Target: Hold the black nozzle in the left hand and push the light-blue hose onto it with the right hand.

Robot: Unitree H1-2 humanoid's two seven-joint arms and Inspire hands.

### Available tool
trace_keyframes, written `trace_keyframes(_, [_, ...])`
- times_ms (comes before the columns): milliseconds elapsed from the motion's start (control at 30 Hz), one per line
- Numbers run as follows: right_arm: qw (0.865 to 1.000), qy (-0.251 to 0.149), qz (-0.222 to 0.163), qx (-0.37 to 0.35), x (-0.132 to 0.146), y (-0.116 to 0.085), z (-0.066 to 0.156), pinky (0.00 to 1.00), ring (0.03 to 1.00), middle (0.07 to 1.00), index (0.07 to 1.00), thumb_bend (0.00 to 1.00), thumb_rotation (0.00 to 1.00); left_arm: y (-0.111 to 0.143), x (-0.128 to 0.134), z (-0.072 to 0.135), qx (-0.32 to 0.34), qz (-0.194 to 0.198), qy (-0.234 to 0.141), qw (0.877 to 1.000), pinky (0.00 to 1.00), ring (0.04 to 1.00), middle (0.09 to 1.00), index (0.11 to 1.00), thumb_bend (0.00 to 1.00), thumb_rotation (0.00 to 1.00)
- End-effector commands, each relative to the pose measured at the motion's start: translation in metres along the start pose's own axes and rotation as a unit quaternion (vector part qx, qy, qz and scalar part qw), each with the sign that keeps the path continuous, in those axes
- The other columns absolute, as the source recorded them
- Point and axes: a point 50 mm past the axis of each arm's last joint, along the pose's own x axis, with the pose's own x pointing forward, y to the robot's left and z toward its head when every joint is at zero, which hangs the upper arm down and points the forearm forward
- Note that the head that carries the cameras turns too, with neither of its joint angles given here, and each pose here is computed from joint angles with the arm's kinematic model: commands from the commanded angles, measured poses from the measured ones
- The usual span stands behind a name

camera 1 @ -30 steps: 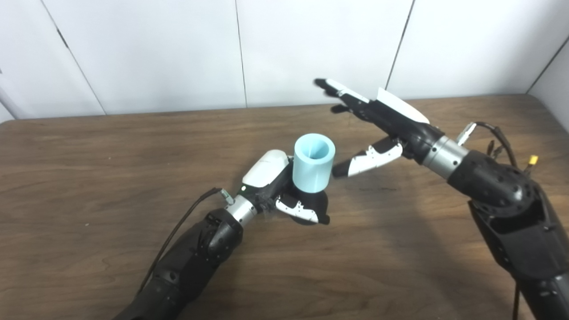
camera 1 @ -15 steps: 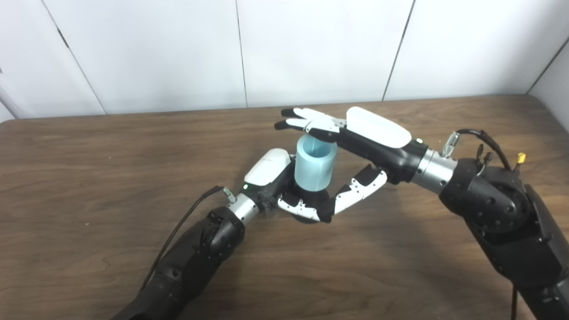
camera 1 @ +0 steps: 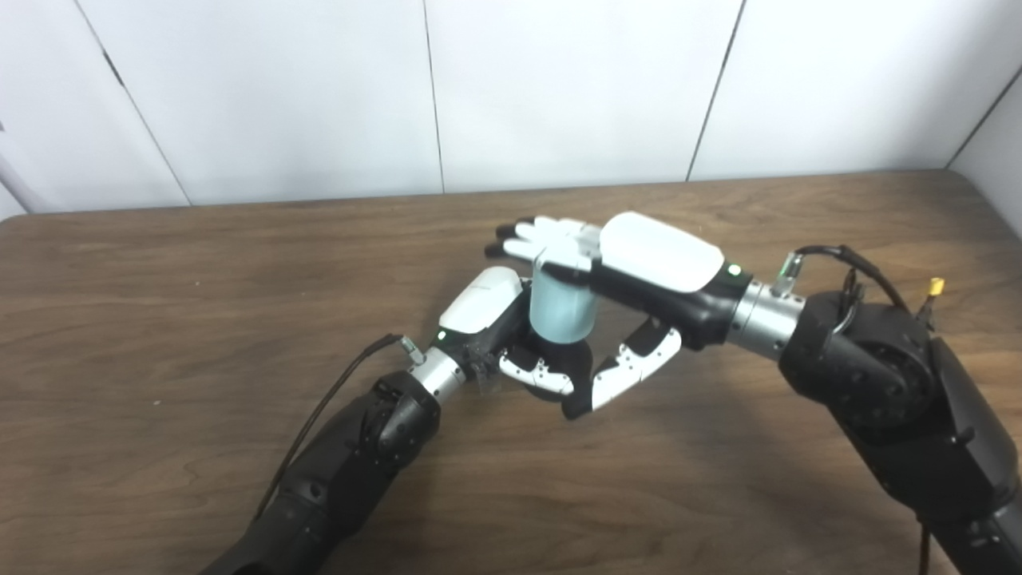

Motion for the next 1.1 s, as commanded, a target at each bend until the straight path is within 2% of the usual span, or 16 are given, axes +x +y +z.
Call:
trace_keyframes(0, [0.998,-0.006,0.011,-0.067,-0.002,-0.013,-0.005,0.94,1.000,0.986,0.938,0.81,0.84,-0.099,-0.084,-0.025,-0.041,-0.133,0.113,0.984,0.33,0.428,0.445,0.500,0.51,0.00])
trace_keyframes(133, [0.993,-0.008,0.045,-0.106,-0.006,0.009,-0.013,0.95,1.000,0.989,0.963,0.81,0.86,-0.100,-0.084,-0.025,-0.042,-0.133,0.115,0.984,0.32,0.425,0.443,0.500,0.51,0.00])
trace_keyframes(233, [0.990,-0.006,0.068,-0.122,-0.005,0.023,-0.018,0.96,0.995,0.989,0.941,0.81,0.83,-0.100,-0.085,-0.025,-0.044,-0.132,0.115,0.984,0.34,0.433,0.444,0.500,0.51,0.00])
trace_keyframes(433, [0.987,-0.005,0.092,-0.132,-0.003,0.045,-0.027,0.95,1.000,0.991,0.930,0.81,0.82,-0.100,-0.086,-0.024,-0.043,-0.133,0.114,0.984,0.33,0.426,0.441,0.501,0.50,0.00])
trace_keyframes(800, [0.982,-0.023,0.127,-0.137,0.001,0.067,-0.015,1.00,0.999,0.977,0.929,0.79,0.83,-0.101,-0.086,-0.023,-0.046,-0.131,0.115,0.984,0.34,0.429,0.444,0.500,0.51,0.00])
trace_keyframes(1067, [0.979,-0.038,0.141,-0.139,0.006,0.075,-0.004,0.97,0.998,0.973,0.929,0.80,0.86,-0.100,-0.087,-0.023,-0.046,-0.128,0.114,0.984,0.35,0.437,0.450,0.497,0.51,0.00])
